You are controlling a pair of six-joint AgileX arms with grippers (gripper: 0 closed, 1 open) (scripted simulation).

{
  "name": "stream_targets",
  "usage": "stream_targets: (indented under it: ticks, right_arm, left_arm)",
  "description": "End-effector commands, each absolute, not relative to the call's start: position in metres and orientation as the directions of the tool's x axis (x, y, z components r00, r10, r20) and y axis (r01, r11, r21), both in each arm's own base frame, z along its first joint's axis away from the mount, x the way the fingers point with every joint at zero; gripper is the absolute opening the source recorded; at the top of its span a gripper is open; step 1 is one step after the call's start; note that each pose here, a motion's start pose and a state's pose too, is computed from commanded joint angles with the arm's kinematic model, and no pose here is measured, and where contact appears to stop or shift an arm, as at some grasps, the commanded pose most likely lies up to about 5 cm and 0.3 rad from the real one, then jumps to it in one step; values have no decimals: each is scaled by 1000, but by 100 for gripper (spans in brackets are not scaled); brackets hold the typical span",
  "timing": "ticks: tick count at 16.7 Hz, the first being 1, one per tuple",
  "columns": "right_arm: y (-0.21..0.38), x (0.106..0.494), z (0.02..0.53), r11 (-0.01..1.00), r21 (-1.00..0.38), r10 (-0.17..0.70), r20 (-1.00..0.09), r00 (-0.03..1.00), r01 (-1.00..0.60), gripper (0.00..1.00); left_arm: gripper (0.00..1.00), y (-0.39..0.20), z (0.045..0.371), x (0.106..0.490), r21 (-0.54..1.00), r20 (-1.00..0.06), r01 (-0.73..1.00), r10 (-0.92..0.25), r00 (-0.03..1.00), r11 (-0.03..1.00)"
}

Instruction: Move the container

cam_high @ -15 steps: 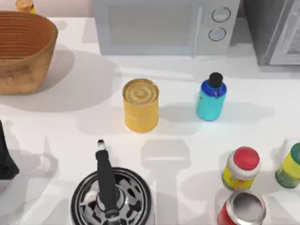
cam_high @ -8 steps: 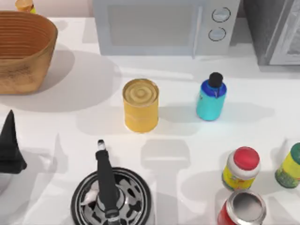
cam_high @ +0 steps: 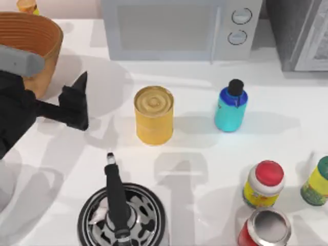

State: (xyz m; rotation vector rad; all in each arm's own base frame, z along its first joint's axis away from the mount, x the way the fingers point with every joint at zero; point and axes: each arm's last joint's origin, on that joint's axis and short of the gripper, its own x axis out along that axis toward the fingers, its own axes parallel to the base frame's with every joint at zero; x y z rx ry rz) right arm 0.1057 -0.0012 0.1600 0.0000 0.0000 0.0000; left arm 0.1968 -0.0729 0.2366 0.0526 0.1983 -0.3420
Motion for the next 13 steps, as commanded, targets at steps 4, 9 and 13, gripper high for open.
stream_targets:
  ticks: [4, 9, 13]
  right_arm:
    - [-1, 106, 160, 1000, 0, 0, 0, 1000, 0, 100]
    - [-1, 106, 160, 1000, 0, 0, 0, 1000, 0, 100]
    - [-1, 106, 160, 1000, 0, 0, 0, 1000, 0, 100]
  left_arm:
    - [100, -145, 215, 256, 13, -324, 488, -458, 828, 873]
    - [100, -237, 165, 280, 6, -409, 664, -604, 684, 748]
    - [100, -266, 132, 277, 1, -469, 720, -636, 613, 694]
